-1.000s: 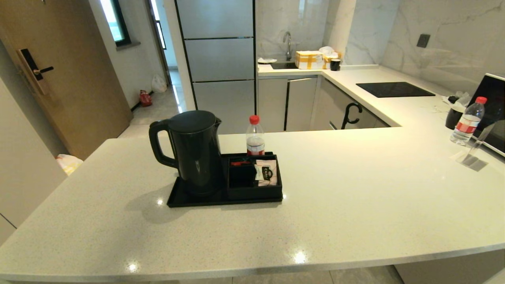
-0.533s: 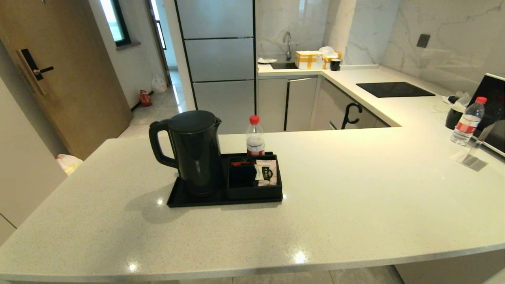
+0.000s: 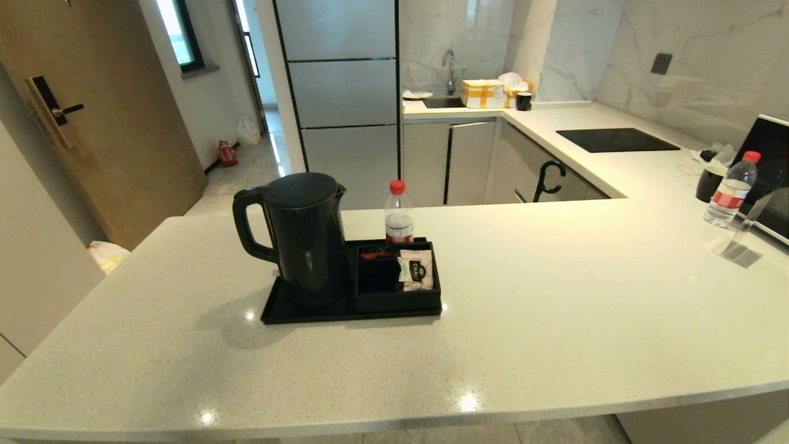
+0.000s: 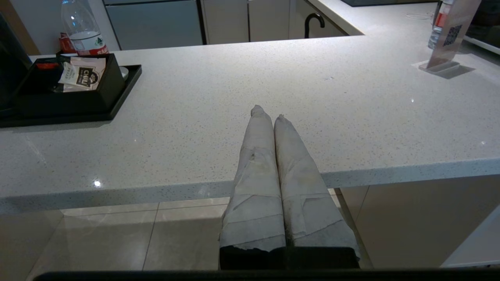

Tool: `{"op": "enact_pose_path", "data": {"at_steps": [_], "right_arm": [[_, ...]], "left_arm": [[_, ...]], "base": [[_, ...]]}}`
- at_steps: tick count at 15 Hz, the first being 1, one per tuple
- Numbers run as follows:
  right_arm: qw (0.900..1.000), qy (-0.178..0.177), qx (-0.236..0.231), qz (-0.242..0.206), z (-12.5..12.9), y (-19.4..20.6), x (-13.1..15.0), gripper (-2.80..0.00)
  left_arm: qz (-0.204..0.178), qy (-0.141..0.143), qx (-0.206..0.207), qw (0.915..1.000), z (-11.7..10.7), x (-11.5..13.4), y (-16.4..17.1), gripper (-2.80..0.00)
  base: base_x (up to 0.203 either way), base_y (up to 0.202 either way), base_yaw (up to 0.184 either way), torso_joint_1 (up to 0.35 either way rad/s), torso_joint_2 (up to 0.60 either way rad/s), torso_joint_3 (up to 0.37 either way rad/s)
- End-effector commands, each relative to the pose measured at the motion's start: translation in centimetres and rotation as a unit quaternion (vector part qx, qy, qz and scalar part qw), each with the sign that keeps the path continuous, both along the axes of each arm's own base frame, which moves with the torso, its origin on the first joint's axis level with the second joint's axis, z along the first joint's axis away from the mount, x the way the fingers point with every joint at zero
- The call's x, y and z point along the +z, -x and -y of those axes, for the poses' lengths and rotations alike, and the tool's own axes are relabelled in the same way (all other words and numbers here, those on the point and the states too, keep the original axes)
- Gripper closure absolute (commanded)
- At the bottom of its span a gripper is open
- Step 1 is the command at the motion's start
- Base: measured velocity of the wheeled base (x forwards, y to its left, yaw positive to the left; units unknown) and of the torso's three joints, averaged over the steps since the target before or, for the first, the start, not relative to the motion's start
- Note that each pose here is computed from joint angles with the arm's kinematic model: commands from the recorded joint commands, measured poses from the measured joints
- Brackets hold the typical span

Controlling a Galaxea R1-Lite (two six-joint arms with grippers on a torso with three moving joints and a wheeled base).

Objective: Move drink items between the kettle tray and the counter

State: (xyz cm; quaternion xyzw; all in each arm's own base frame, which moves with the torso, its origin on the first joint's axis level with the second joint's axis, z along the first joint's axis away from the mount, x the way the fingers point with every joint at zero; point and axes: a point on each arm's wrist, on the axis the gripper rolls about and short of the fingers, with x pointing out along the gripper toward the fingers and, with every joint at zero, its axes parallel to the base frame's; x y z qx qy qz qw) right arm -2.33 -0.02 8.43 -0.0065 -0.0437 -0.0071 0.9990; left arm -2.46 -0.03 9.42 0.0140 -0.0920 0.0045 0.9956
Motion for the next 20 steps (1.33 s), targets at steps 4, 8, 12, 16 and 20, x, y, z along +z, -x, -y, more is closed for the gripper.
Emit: {"op": "enact_pose_path", "data": {"at_steps": [4,8,12,16,20], "right_arm": [[1.0,0.002,0.001,-0.023,-0.01,-0.25,-0.88,0.0],[0.998,0.002,0.001,-0.061,0.0,-0.37,-0.88,0.0],[0.999,0.002,0.001,-0.054,-0.01,-0.27,-0.89,0.0],[1.0,0.001,-0.001,-0.025,0.0,-0.19,-0.86,0.0],[1.0,0.001,0.0,-0.021,0.0,-0.2,-0.82,0.0]], "left_arm": [[-0.021,-0.005,0.001,0.9998,0.0,-1.12,-0.36,0.0],[-0.022,-0.012,-0.001,0.9997,0.01,-1.14,-0.36,0.0],[-0.022,-0.014,-0.002,0.9997,0.02,-1.14,-0.36,0.0],[-0.026,-0.023,0.0,0.9994,0.02,-1.22,-0.37,0.0],[-0.02,-0.012,-0.001,0.9997,0.01,-1.11,-0.36,0.0]], "base": [[0.0,0.0,0.0,0.0,0.0,0.0],[0.0,0.0,0.0,0.0,0.0,0.0],[0.0,0.0,0.0,0.0,0.0,0.0],[0.0,0.0,0.0,0.0,0.0,0.0],[0.0,0.0,0.0,0.0,0.0,0.0]]}}
